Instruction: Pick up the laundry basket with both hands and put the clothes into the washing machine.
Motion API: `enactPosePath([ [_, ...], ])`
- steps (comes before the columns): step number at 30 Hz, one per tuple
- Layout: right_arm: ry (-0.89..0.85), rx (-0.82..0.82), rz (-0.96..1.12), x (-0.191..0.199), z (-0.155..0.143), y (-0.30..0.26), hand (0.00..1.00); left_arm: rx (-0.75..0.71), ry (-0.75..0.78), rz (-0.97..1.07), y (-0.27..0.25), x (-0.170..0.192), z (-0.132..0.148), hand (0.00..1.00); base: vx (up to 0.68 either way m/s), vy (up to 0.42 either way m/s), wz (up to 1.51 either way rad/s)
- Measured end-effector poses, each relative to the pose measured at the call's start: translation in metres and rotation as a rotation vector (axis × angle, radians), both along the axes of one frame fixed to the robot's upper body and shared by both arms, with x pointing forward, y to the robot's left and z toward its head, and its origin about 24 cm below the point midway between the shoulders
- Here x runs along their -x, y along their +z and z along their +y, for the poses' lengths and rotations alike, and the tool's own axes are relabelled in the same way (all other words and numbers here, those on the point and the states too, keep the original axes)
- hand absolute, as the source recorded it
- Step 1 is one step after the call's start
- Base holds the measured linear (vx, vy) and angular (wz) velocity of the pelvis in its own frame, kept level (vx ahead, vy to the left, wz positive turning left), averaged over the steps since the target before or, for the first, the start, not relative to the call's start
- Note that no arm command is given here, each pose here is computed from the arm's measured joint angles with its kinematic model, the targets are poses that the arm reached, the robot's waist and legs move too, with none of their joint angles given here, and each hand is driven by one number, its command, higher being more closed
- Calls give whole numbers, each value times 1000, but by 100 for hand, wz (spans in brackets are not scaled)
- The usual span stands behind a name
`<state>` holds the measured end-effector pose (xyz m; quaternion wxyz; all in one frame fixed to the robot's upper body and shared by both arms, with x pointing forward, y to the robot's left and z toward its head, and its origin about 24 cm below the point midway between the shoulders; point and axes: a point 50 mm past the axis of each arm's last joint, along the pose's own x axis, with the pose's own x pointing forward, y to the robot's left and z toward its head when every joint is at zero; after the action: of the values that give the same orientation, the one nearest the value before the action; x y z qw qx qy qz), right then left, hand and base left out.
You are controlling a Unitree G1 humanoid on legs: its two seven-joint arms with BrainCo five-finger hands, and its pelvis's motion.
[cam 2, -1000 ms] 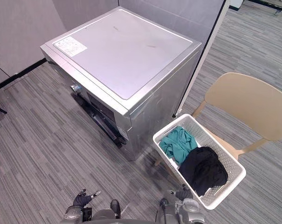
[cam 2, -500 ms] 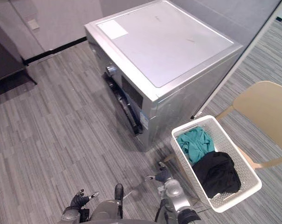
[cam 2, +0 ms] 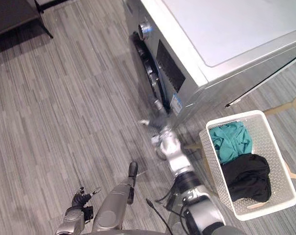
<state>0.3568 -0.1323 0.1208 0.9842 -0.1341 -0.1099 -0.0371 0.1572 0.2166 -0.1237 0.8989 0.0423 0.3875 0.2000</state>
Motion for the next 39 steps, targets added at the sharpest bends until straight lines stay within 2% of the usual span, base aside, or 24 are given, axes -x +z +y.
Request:
enactPosePath([
  [8, -19, -5, 18, -25, -8, 18, 0, 11, -7, -68, 9, -17, -3, 0, 14, -59, 14],
  [12, -26, 2, 125, -32, -15, 5, 0, 16, -35, -110, 17, -35, -7, 0, -15, -73, 17],
  [16, -2, -33, 109, -37, -8, 16, 0, 37, -46, -149, 23, -48, -13, 0, 10, -79, 23],
  [19, 50, -40, 118, -37, 17, 16, 0, 51, -36, -171, 27, -55, -15, 0, 43, -91, 28],
  [21, 114, -14, 116, -35, 42, 17, 0, 53, -36, -188, 29, -58, -16, 0, 50, -78, 20],
  [23, 207, 14, 104, -32, 81, 28, 0, 57, -42, -216, 35, -65, -19, 0, 52, -101, 20],
  [25, 272, 45, 62, -30, 101, 44, 0, 59, -47, -235, 38, -70, -21, 0, 47, -106, 37],
  [27, 386, 28, -87, -18, 132, 86, 0, 57, -70, -269, 45, -78, -26, 0, 54, -103, 71],
  [30, 503, -40, -317, 2, 156, 154, 0, 55, -75, -281, 47, -80, -30, 0, 29, -95, 60],
  [33, 517, -192, -503, 13, 147, 213, 0, 58, -62, -284, 47, -79, -28, 0, 2, -50, 46],
  [36, 455, -264, -537, 7, 124, 225, 0, 62, -55, -280, 46, -78, -27, 0, -38, -16, 12],
  [39, 376, -240, -535, -2, 99, 222, 0, 56, -60, -281, 47, -79, -25, 0, -57, -11, -21],
])
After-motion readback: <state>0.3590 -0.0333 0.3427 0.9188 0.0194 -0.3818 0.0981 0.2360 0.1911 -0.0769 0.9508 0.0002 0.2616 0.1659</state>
